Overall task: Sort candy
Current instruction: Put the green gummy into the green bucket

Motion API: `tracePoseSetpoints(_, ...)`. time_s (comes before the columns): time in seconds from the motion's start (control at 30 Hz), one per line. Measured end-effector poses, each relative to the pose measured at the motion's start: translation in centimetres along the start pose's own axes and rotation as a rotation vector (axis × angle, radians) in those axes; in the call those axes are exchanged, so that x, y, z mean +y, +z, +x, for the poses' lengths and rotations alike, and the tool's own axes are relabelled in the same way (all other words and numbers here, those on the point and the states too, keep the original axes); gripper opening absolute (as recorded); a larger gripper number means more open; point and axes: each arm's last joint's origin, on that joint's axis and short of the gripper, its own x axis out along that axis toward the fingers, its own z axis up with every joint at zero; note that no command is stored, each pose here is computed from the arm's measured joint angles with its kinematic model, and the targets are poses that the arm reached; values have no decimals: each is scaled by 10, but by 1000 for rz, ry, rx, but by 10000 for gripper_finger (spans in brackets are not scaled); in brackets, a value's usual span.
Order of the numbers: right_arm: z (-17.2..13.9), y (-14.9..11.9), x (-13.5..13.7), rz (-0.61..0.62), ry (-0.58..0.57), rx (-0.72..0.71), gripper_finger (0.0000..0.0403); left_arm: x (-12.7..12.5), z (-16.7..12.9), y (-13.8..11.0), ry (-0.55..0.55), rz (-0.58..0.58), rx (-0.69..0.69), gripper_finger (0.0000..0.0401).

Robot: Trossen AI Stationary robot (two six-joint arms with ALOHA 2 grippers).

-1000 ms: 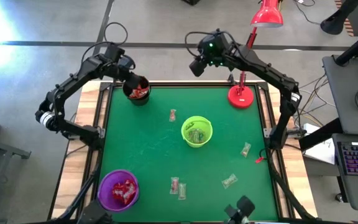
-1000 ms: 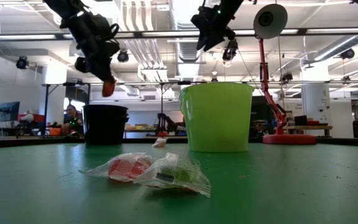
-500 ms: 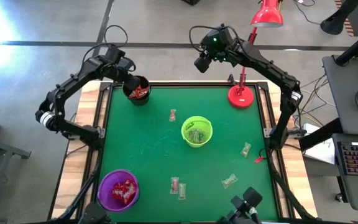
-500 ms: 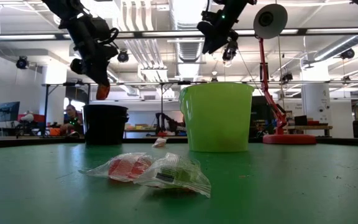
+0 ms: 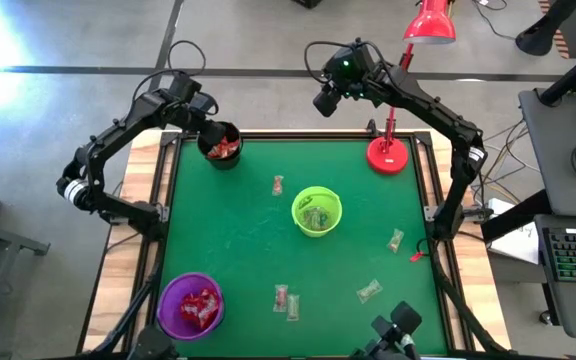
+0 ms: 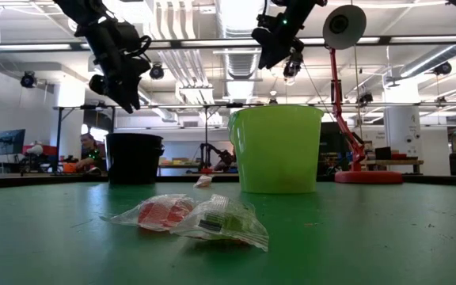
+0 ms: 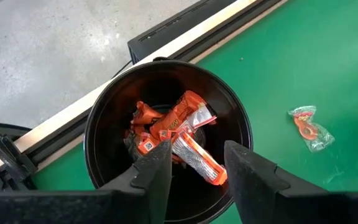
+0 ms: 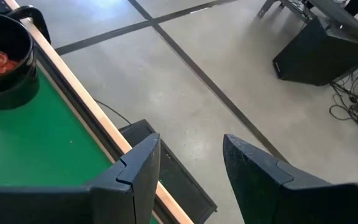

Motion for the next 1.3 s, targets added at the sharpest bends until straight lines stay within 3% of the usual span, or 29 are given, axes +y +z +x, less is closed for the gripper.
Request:
tracePoseSetpoints(0.23,-15,-4,3,-16,60,89,169,-8,-14,4,-14,71,17,132)
tracePoseSetpoints(0.6,-74,-15,30,145,141,376,169,-15,-47,12,-23,216,36,132)
tracePoseSetpoints(0.77,-92,-20,55,193,162,455,169,-16,-51,13,-24,285,34,132)
tracePoseSetpoints(1.07,-135,-27,113,335,261,461,169,-15,-51,10,-26,384,42,133)
tracePoseSetpoints(1.3,-165,-40,161,382,314,499,169,-15,-51,12,-23,401,27,133)
